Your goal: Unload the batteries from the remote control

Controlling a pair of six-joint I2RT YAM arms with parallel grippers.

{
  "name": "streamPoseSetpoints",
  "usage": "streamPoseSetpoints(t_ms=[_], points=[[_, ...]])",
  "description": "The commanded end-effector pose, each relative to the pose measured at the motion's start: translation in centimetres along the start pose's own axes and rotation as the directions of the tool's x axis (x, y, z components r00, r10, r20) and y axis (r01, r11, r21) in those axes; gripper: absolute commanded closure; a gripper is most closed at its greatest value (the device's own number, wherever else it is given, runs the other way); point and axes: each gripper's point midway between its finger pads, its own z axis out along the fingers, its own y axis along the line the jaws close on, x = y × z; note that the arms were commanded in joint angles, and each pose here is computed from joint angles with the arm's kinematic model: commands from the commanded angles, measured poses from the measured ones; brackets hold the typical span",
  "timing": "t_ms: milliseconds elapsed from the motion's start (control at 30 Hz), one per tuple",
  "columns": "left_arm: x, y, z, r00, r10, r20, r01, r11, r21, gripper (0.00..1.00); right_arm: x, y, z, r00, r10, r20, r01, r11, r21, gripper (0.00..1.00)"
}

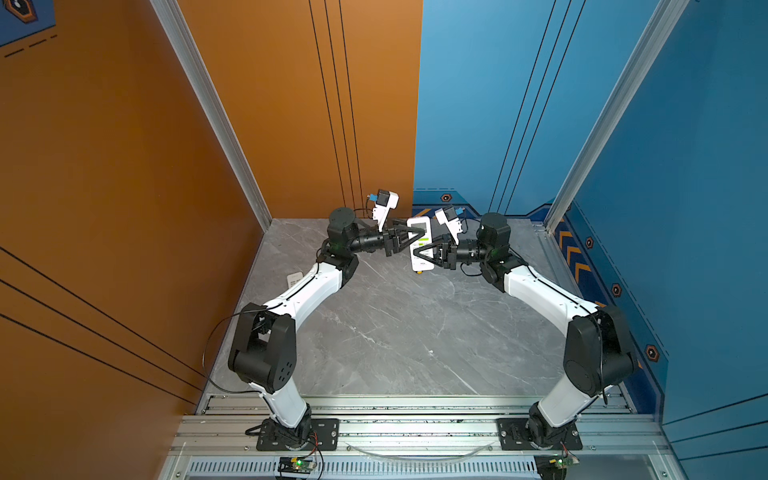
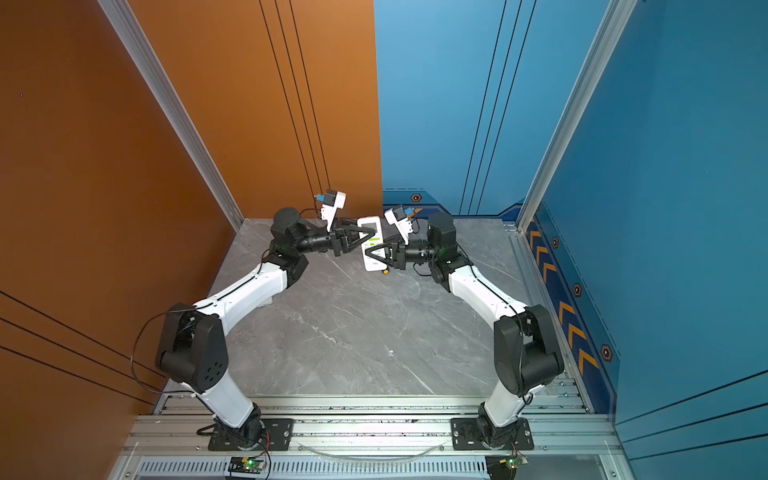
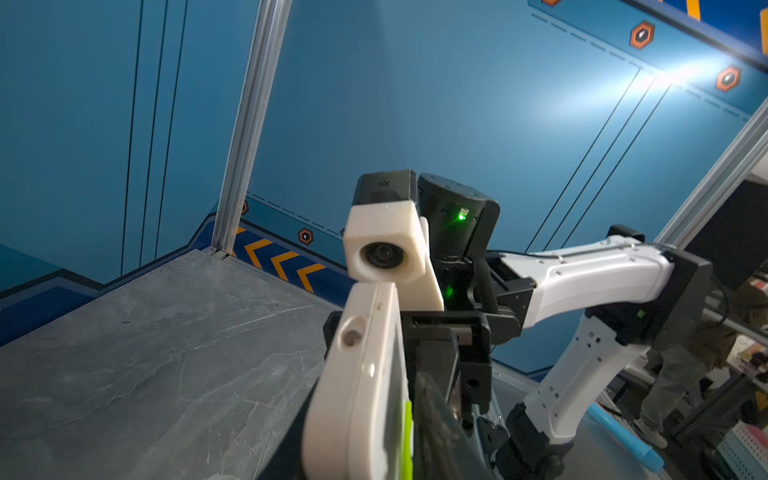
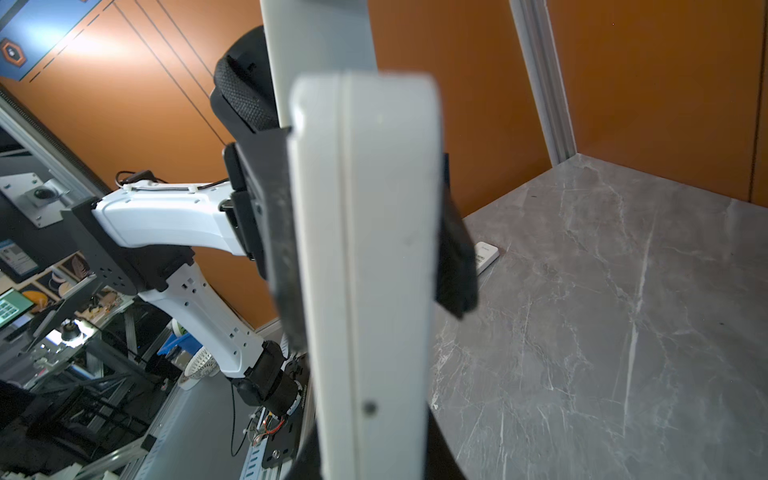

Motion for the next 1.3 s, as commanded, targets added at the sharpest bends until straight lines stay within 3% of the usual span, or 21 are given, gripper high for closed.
streamPoseSetpoints(t_ms=[0, 100, 133, 233, 267, 300, 333, 367, 400, 433, 500, 533, 567, 633, 700, 767, 833, 967, 1033, 1133, 1267], points=[[-2.7, 0.9, -0.5, 0.994, 0.006, 0.112, -0.003, 1.0, -0.029, 0.35, -2.0, 1.0, -0.1, 1.0, -0.008, 0.029, 0.007, 0.999, 0.035, 1.0], [-6.5, 3.2, -4.1, 0.949, -0.057, 0.31, 0.101, 0.987, -0.128, 0.16, -2.0, -0.4, -0.7, 1.0, -0.011, 0.01, 0.01, 0.989, 0.149, 1.0], [-7.8, 3.9, -5.6, 0.924, -0.089, 0.372, 0.16, 0.974, -0.163, 0.02, -1.8, -1.4, -1.2, 0.999, -0.039, -0.015, 0.041, 0.972, 0.231, 1.0], [-9.8, 3.9, -8.3, 0.884, -0.171, 0.435, 0.301, 0.921, -0.248, 0.02, 0.3, -4.7, -3.1, 0.951, -0.167, -0.259, 0.283, 0.806, 0.52, 1.0], [-9.3, 4.0, -8.2, 0.895, -0.204, 0.397, 0.345, 0.881, -0.324, 0.02, 0.7, -6.0, -3.8, 0.912, -0.197, -0.359, 0.387, 0.702, 0.598, 1.0], [-7.4, 5.2, -8.5, 0.893, -0.286, 0.347, 0.43, 0.771, -0.47, 0.02, 1.0, -7.7, -4.9, 0.841, -0.219, -0.495, 0.527, 0.54, 0.656, 1.0], [-4.9, 5.7, -9.2, 0.887, -0.363, 0.288, 0.462, 0.655, -0.598, 0.02, 1.0, -8.7, -5.6, 0.779, -0.229, -0.583, 0.619, 0.423, 0.662, 1.0], [-3.7, 5.4, -9.6, 0.883, -0.407, 0.234, 0.448, 0.582, -0.678, 0.02, 0.5, -9.6, -6.2, 0.721, -0.239, -0.65, 0.692, 0.286, 0.663, 1.0], [-2.0, 5.2, -10.4, 0.843, -0.483, 0.239, 0.482, 0.48, -0.733, 0.02, -0.7, -10.9, -8.0, 0.646, -0.204, -0.735, 0.756, 0.046, 0.652, 1.0], [-0.7, 5.2, -11.1, 0.782, -0.551, 0.293, 0.547, 0.381, -0.745, 0.02, -1.5, -11.3, -8.7, 0.603, -0.188, -0.775, 0.777, -0.08, 0.624, 1.0], [1.2, 5.0, -11.4, 0.65, -0.65, 0.393, 0.675, 0.257, -0.691, 0.02, -2.4, -11.6, -9.4, 0.544, -0.178, -0.82, 0.781, -0.251, 0.572, 1.0], [2.2, 4.9, -11.4, 0.603, -0.674, 0.426, 0.708, 0.208, -0.675, 0.02, -2.8, -11.4, -9.1, 0.526, -0.201, -0.827, 0.768, -0.305, 0.563, 1.0], [2.7, 4.7, -11.3, 0.585, -0.678, 0.445, 0.722, 0.187, -0.666, 0.02, -3.0, -11.1, -8.5, 0.502, -0.219, -0.837, 0.768, -0.333, 0.547, 1.0], [2.5, 4.3, -10.1, 0.562, -0.675, 0.478, 0.765, 0.204, -0.61, 0.02, -2.5, -11.0, -7.2, 0.457, -0.229, -0.859, 0.781, -0.36, 0.511, 1.0], [3.1, 4.1, -9.0, 0.526, -0.686, 0.502, 0.8, 0.198, -0.566, 0.02, -2.4, -10.9, -6.7, 0.449, -0.24, -0.861, 0.772, -0.381, 0.509, 1.0], [5.2, 4.5, -9.1, 0.457, -0.713, 0.533, 0.826, 0.117, -0.551, 0.02, -2.1, -9.7, -5.0, 0.434, -0.281, -0.856, 0.765, -0.387, 0.515, 1.0], [7.1, 5.2, -9.4, 0.408, -0.712, 0.572, 0.849, 0.067, -0.523, 0.02, -1.7, -9.0, -3.7, 0.399, -0.317, -0.861, 0.775, -0.385, 0.501, 1.0], [7.9, 6.5, -7.8, 0.332, -0.727, 0.601, 0.908, 0.075, -0.412, 0.02, -0.3, -8.1, -1.8, 0.327, -0.358, -0.875, 0.794, -0.398, 0.46, 1.0], [8.1, 6.9, -7.8, 0.337, -0.716, 0.612, 0.911, 0.083, -0.404, 0.02, 0.4, -7.8, -1.1, 0.303, -0.366, -0.88, 0.804, -0.397, 0.442, 1.0], [8.3, 7.4, -8.4, 0.331, -0.689, 0.645, 0.923, 0.095, -0.372, 0.01, 1.2, -7.2, -0.4, 0.305, -0.384, -0.872, 0.81, -0.377, 0.45, 1.0], [7.8, 7.5, -8.1, 0.34, -0.686, 0.643, 0.932, 0.152, -0.33, 0.01, 2.4, -6.6, 0.4, 0.309, -0.41, -0.858, 0.823, -0.338, 0.457, 1.0]])
